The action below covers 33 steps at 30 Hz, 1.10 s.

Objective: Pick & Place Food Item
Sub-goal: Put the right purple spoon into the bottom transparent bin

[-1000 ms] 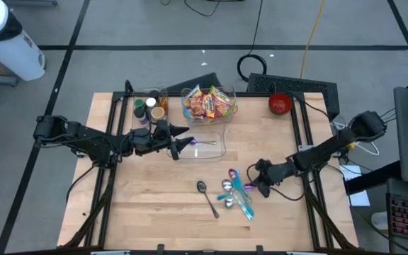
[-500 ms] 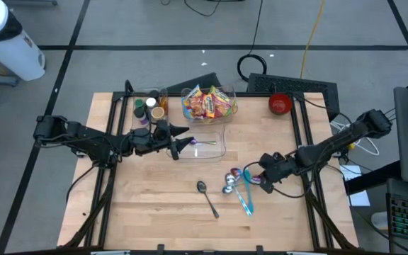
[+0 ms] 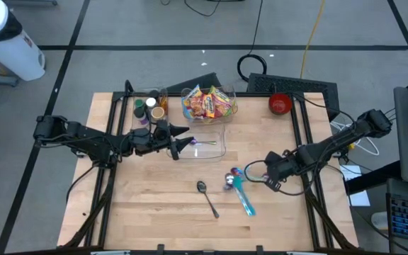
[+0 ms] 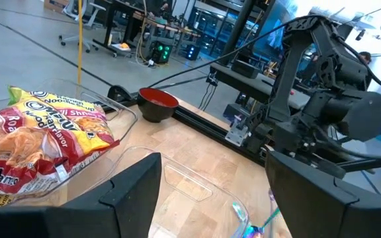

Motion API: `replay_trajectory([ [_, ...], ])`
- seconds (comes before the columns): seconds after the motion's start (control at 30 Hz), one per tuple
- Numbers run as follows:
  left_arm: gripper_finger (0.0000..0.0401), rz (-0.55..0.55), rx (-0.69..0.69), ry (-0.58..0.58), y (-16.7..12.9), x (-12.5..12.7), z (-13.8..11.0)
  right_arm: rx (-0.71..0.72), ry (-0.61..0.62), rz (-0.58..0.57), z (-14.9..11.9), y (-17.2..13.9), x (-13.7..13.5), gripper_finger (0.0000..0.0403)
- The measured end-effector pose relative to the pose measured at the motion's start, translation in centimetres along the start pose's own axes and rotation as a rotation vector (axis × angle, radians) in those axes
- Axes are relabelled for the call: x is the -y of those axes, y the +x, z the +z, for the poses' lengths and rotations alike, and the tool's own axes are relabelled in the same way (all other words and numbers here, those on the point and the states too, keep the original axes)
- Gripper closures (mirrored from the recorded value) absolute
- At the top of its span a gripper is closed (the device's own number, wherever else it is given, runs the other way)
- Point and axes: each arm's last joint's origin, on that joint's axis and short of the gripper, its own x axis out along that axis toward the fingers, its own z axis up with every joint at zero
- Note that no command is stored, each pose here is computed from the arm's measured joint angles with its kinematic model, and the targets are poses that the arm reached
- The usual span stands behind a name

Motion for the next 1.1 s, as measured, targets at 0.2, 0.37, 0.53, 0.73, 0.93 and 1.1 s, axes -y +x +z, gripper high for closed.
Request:
replay_trajectory([
  [0.2, 0.0121, 0.000, 0.000, 0.000, 0.0, 0.0, 0.0, -0.074, 0.030, -0.098, -0.6, -0.1, 1.0, 0.0402],
  [0.37, 0.0121, 0.000, 0.000, 0.000, 0.0, 0.0, 0.0, -0.114, 0.055, -0.176, -1.0, -0.2, 1.7, 0.0402],
  [0.53, 0.0121, 0.000, 0.000, 0.000, 0.0, 0.0, 0.0, -0.088, 0.041, -0.192, -0.9, -0.6, 1.6, 0.0402],
  [0.73, 0.0121, 0.000, 0.000, 0.000, 0.0, 0.0, 0.0, 0.060, -0.024, -0.178, 0.4, -3.1, 0.3, 0.0402],
  [0.93, 0.0121, 0.000, 0.000, 0.000, 0.0, 0.0, 0.0, 0.216, -0.082, -0.123, 1.3, -6.3, -1.3, 0.0402],
  [1.1, 0.0121, 0.000, 0.000, 0.000, 0.0, 0.0, 0.0, 0.365, -0.134, -0.087, 1.6, -7.9, -2.5, 0.0402],
])
